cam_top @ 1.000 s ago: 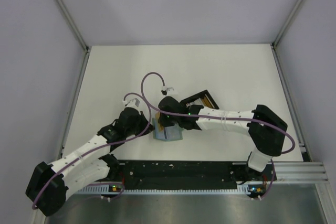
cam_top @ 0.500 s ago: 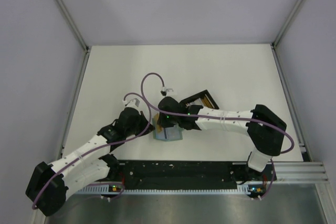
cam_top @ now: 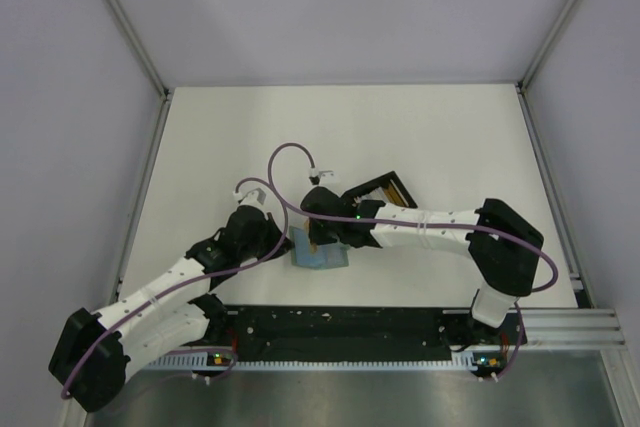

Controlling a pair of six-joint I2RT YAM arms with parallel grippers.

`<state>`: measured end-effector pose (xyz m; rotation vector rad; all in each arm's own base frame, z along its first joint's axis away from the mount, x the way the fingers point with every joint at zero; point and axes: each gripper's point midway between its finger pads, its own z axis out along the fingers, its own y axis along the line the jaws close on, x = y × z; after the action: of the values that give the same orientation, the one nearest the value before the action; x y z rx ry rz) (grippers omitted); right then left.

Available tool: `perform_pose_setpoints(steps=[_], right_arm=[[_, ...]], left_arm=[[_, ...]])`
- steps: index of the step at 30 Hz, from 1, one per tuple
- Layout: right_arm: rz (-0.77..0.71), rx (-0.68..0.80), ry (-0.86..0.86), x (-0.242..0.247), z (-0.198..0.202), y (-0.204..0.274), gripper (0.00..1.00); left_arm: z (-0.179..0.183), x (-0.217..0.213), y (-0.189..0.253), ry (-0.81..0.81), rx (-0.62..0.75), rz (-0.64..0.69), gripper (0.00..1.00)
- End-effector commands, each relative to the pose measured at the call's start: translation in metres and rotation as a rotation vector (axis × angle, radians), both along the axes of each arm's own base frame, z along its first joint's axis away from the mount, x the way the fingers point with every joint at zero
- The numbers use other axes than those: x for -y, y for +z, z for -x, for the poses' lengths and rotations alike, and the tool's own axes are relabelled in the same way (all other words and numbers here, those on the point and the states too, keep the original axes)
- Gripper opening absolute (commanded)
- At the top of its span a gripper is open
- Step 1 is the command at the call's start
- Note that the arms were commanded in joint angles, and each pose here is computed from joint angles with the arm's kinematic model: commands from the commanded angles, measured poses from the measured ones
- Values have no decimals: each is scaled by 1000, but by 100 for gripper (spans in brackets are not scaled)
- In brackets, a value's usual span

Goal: Put the credit cards into the card holder
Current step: Insert the credit card into the card holder.

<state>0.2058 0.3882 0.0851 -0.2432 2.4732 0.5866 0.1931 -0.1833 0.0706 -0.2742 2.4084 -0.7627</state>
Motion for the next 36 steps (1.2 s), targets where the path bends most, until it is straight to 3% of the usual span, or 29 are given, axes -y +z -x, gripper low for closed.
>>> perform_pose_setpoints(steps=[1,7,15,21,36], right_arm=[[10,74,-12,-1,-9,22,0],[-14,78,33,-9,-7,27,0],[-144,130,130,-24,-8,70,0],[-236,151,195,-33,-1,93,0],[-259,-123,111,8,2,16,0]], left_arm=[[-5,-1,5,8,42,9,0],[-6,-7,-4,28,34,-24,0],[3,-34,-48,144,-76,-137,0],[6,-34,-58,147,-98,-145,0],[2,-30,-52,126,-60,-121,0]])
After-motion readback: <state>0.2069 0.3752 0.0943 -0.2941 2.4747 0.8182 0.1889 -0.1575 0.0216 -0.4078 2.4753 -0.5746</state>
